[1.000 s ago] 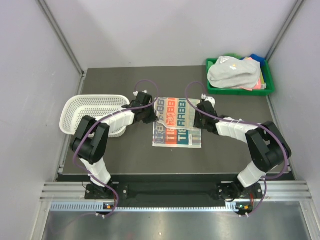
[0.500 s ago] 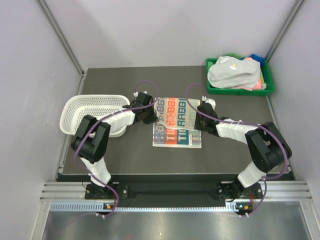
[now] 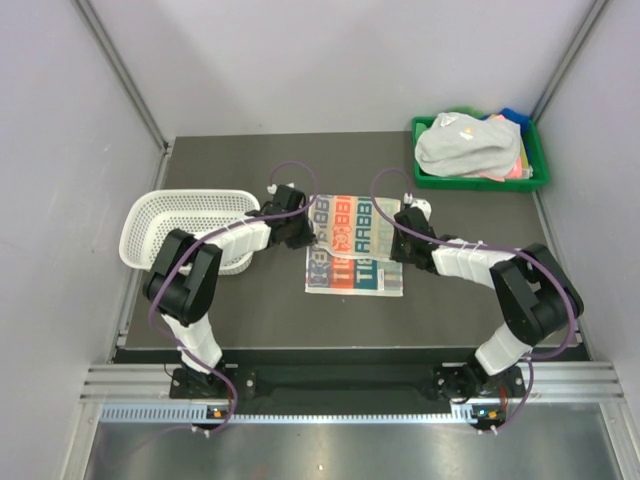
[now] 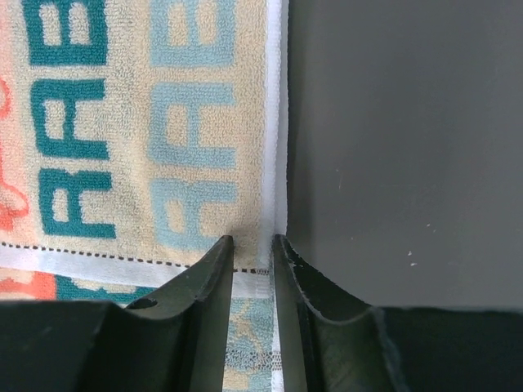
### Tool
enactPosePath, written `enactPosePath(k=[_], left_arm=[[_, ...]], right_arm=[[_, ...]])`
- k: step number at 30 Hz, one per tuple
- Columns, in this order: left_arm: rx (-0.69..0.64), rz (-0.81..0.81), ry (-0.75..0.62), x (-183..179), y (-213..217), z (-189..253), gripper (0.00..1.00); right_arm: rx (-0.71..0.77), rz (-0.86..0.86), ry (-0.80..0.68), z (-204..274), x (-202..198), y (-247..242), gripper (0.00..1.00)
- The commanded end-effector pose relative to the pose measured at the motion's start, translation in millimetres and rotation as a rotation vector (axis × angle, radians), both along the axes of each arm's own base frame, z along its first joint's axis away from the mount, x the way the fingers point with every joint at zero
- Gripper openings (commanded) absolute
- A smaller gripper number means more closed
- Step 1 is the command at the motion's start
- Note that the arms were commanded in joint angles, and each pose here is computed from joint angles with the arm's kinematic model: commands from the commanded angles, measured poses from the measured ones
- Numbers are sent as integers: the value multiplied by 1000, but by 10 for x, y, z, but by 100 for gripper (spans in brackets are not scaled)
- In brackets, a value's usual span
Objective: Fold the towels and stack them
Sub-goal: Fold the towel
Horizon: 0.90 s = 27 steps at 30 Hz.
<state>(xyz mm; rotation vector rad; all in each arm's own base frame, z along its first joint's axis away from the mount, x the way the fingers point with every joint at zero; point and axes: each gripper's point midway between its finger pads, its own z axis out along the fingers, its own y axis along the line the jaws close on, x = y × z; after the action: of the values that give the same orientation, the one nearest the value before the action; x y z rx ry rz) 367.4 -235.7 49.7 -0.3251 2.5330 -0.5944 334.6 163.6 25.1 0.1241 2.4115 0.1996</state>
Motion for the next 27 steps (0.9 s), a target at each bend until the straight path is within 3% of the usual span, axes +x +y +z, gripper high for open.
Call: enactPosePath(k=[1,23,27], left_arm=[[-18,-1,-19,72,-72,31,0],[-16,-6,-17,78,-71,35,0],[-14,-11,-16,72,-77,28,0]], right_arm=[[18,6,-31,76,-5,53,26],[6,24,-46,258,26,53,15],[1,26,-35,221,15,49,25]])
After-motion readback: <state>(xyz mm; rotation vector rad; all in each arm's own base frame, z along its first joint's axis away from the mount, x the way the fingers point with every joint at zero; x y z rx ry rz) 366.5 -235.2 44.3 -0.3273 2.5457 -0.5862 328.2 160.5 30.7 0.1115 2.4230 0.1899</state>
